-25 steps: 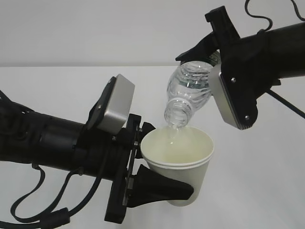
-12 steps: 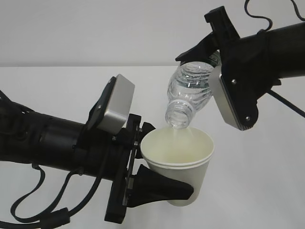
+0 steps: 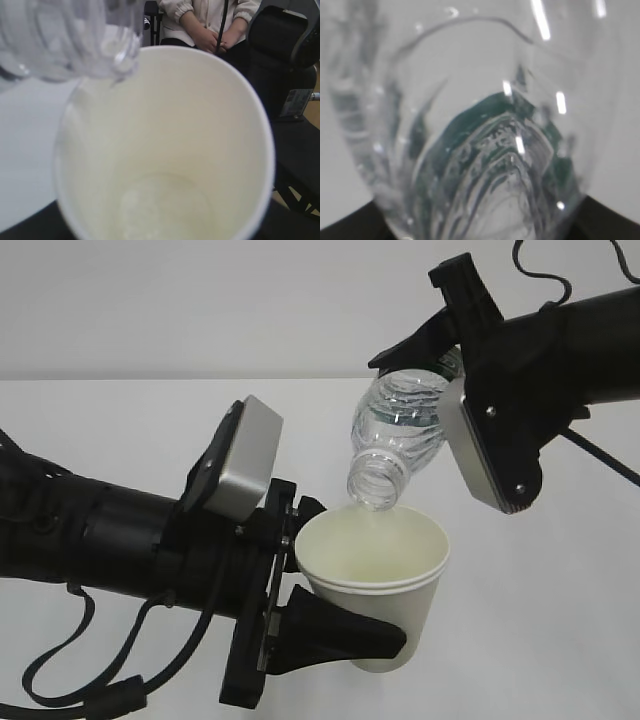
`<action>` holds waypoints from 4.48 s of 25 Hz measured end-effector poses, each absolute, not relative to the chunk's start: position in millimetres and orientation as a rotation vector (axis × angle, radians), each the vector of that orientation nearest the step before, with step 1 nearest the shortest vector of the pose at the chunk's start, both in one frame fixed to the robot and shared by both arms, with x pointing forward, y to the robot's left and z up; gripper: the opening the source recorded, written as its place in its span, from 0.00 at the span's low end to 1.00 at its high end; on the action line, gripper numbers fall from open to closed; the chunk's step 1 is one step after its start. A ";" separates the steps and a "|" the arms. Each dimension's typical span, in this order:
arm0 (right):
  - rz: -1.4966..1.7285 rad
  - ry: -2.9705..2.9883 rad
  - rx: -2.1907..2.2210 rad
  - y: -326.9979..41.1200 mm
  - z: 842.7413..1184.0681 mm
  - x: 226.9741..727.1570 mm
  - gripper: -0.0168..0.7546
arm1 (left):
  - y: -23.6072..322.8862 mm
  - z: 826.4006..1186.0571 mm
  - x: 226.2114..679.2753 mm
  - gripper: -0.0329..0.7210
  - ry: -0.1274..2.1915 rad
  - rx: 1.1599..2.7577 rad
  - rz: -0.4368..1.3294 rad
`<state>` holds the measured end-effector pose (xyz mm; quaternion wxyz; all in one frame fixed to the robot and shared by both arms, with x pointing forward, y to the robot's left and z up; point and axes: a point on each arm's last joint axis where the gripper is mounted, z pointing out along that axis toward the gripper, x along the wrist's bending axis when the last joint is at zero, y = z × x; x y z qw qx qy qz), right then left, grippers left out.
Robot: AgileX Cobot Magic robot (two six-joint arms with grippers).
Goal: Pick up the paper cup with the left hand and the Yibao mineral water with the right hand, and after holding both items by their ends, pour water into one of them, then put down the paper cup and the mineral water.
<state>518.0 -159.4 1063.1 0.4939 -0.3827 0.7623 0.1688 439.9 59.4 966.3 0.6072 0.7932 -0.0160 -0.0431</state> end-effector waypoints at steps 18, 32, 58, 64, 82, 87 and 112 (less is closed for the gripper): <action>0.400 1.840 -0.942 -159.4 1063.1 518.0 0.57 | 59.4 966.3 439.9 0.61 -0.037 1.833 -0.100; 0.398 1.834 -0.953 -158.1 1063.1 517.3 0.57 | 59.5 966.2 439.9 0.61 -0.036 1.835 -0.099; 0.397 1.834 -0.954 -158.1 1063.1 517.3 0.57 | 59.5 966.2 439.9 0.61 -0.036 1.835 -0.099; 0.396 1.833 -0.955 -158.1 1063.1 517.3 0.57 | 59.5 966.2 439.9 0.61 -0.036 1.835 -0.099; 0.388 1.825 -0.968 -158.1 1063.1 517.3 0.57 | 59.5 966.2 440.0 0.60 -0.036 1.835 -0.098; 0.386 1.823 -0.971 -158.1 1063.1 517.3 0.57 | 59.5 966.0 440.1 0.60 -0.035 1.836 -0.097; 0.384 1.822 -0.973 -158.1 1063.1 517.3 0.57 | 59.5 966.0 440.3 0.60 -0.032 1.837 -0.096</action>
